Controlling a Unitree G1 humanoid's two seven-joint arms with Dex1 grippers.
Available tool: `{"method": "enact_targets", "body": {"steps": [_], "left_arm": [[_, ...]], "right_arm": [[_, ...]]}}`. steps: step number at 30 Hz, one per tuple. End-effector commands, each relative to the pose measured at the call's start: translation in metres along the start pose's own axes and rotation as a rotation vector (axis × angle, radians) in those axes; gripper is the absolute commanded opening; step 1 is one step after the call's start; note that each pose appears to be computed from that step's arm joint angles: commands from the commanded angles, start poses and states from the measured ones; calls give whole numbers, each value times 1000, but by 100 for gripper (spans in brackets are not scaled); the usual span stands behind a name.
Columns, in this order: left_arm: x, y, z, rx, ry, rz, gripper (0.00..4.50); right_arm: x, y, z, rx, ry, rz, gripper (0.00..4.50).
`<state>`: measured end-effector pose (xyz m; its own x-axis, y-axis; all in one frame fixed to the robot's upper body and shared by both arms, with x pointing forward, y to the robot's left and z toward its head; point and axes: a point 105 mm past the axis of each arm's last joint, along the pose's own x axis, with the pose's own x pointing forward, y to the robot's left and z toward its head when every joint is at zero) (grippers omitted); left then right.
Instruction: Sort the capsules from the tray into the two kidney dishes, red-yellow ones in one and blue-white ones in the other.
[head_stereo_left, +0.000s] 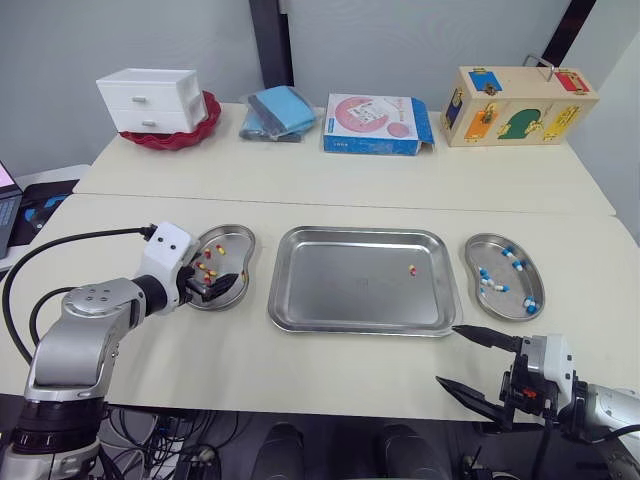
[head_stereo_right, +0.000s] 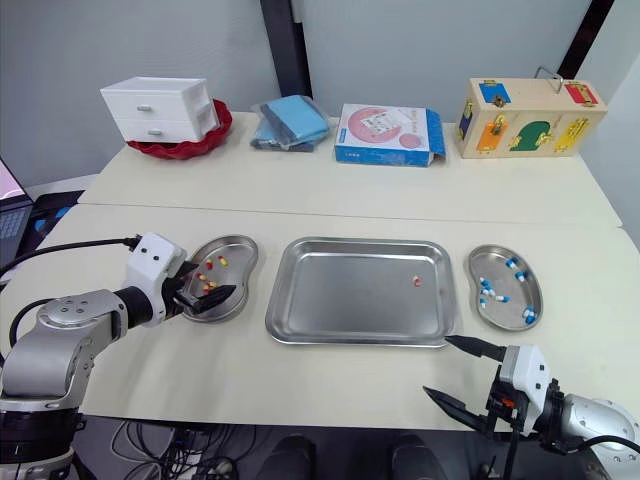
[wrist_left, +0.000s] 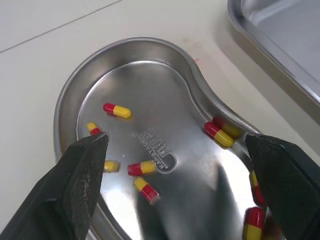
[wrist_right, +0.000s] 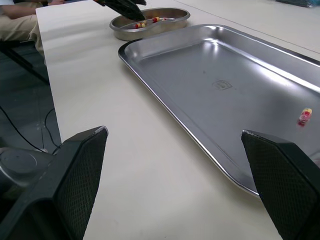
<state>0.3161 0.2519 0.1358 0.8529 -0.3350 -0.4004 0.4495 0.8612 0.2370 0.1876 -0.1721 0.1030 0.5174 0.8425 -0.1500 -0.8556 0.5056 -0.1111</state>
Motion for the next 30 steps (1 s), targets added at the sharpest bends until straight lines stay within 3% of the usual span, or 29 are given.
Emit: {"method": "enact_targets", "body": {"steps": [1, 4, 11, 17, 30], "left_arm": [[-19, 19, 10, 38, -48, 45, 449], [-36, 34, 3, 66, -30, 76, 449], [-100, 81, -53, 58, 189, 157, 449], [-121, 99, -79, 32, 254, 202, 449], [-121, 89, -90, 3, 256, 200, 449]], "right_arm": [[-13, -13, 13, -10, 34, -41, 450], [-29, -25, 13, 14, 122, -76, 450], [-107, -73, 1, 100, 463, -246, 450], [-129, -96, -1, 106, 490, -319, 450], [-131, -106, -1, 95, 493, -310, 450]]}}
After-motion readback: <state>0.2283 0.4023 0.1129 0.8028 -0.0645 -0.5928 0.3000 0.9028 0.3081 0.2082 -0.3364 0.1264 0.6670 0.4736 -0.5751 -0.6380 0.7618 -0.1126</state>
